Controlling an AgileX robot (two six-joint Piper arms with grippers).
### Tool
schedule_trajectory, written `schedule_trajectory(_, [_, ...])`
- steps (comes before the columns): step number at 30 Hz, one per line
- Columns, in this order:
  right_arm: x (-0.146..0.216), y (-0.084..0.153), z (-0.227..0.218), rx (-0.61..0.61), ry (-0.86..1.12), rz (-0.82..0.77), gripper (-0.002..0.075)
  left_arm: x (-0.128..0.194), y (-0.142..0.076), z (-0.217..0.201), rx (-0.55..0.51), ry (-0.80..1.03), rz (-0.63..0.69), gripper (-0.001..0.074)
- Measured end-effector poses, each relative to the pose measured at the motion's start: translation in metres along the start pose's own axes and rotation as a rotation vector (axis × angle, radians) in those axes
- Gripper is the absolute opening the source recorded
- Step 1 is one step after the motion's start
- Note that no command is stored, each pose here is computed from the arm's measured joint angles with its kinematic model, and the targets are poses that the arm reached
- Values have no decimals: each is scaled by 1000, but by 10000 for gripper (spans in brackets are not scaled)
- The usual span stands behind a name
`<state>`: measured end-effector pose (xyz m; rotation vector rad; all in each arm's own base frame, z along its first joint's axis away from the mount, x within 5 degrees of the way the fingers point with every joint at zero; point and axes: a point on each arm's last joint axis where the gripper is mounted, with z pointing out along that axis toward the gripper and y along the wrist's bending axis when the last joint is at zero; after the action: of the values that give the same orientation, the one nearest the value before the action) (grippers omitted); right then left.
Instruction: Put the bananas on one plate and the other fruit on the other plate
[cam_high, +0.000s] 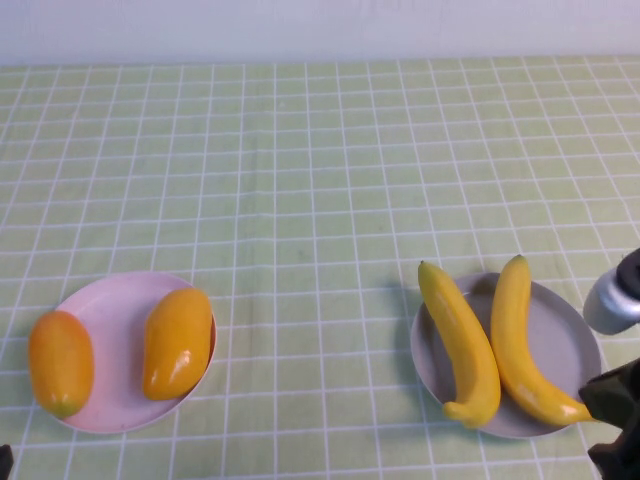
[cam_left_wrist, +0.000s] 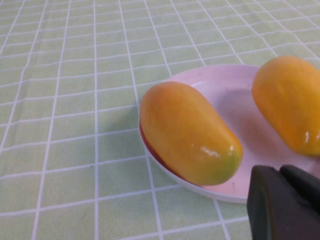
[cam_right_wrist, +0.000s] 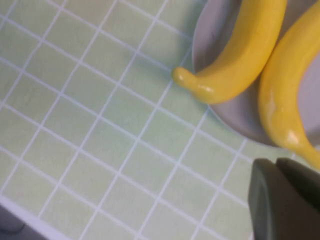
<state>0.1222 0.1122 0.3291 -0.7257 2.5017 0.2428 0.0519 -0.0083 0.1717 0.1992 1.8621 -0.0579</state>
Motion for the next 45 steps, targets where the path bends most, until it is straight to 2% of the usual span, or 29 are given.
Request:
schedule_trajectory(5, [14,-6,13,4,-137,-30,-15,0,0,0,0,0,0,-2])
schedule_trajectory(9, [29,-24,30,53,-280,13,-15,0,0,0,0,0,0,-2])
schedule_trajectory(13, [59,-50,49,149,-415,113,-15,0,0,0,0,0,0,-1])
schedule_trajectory(17, [87,-65,46,252,-546,203,-15,0,0,0,0,0,0,-1])
schedule_trajectory(22, [112,-75,32,364,-745,385,-16,0,0,0,0,0,0,-1])
schedule_trajectory(27, [134,-72,32,432,-882,409,-16,0,0,0,0,0,0,-2])
schedule_trajectory(32, [159,-67,52,468,-938,364,-16,0,0,0,0,0,0,-2])
schedule_trajectory(37, [166,-63,50,487,-992,342,-16,0,0,0,0,0,0,-2])
schedule_trajectory(45, [178,-64,61,494,-824,390,-16,0,0,0,0,-2,0,-2])
